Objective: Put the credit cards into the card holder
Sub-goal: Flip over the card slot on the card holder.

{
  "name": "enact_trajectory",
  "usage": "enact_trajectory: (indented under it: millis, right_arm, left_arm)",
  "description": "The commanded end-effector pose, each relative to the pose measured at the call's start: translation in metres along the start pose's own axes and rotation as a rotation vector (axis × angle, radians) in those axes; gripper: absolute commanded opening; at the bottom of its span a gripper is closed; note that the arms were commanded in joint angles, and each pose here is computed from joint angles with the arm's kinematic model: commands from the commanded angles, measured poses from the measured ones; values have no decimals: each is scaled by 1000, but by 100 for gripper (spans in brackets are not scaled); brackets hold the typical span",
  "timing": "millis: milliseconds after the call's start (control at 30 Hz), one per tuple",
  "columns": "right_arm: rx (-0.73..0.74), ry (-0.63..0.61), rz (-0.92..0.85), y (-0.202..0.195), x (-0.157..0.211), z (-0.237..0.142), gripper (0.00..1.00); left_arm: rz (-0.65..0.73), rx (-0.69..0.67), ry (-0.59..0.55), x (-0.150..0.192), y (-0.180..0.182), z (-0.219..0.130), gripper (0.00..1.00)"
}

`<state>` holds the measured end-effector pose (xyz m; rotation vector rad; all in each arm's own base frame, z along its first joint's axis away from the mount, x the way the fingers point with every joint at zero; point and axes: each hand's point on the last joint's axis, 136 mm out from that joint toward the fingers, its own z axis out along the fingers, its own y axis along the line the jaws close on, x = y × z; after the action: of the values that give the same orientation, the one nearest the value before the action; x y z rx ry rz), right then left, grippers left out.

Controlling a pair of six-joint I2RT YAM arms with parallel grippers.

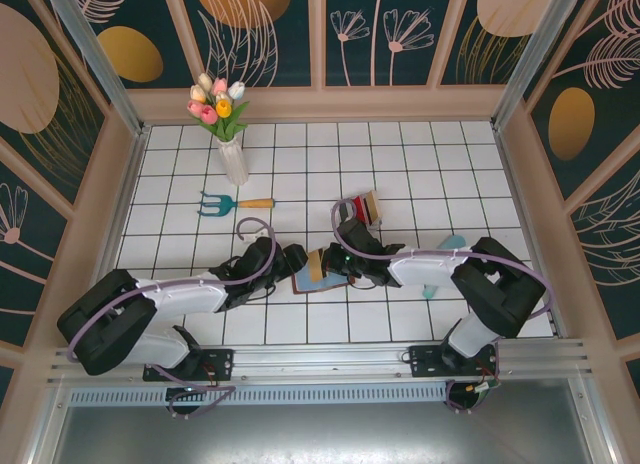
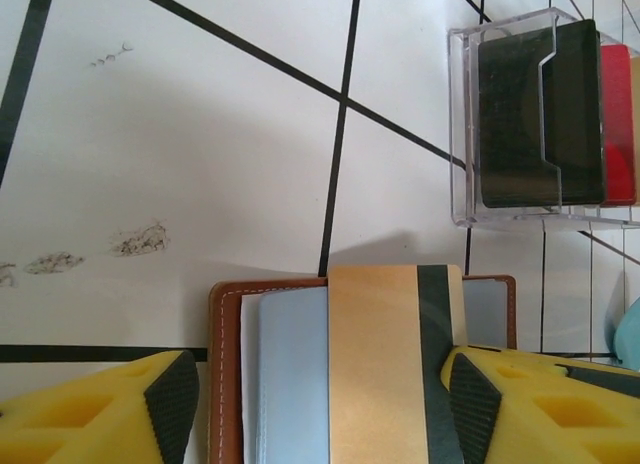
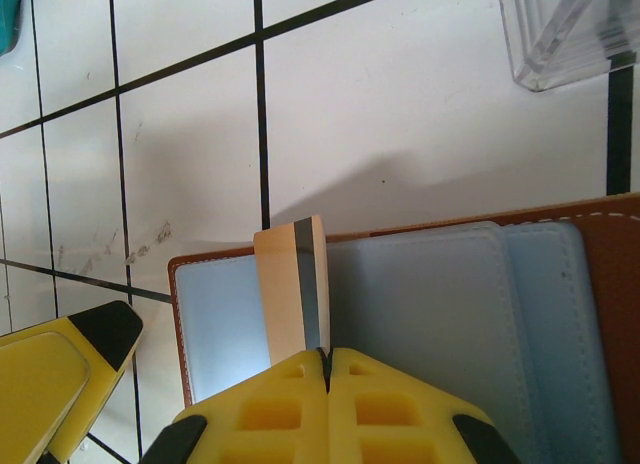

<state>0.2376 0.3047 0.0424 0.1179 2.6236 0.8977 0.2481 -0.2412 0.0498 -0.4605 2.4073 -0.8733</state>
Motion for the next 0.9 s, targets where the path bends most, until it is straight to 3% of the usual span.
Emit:
enact_trajectory:
  millis: [0, 200, 400, 667, 867]
  right_arm:
    - [45, 21, 2, -9, 9, 3, 0]
    - [-40, -1, -15, 15, -1, -5, 0]
    - [-84, -85, -15, 26, -21, -33, 1]
    - [-94, -95, -13, 0, -20, -41, 1]
    - [-163, -51, -48, 5, -10, -27, 0]
  left_arm:
    - [35, -39, 39, 9, 9, 8, 65]
    - [76, -119, 99, 17, 15, 24, 44]
    - [76, -157, 89, 17, 28, 22, 20]
    - [98, -164, 111, 20, 27, 28, 16]
    - [103, -171, 118, 22, 28, 30, 16]
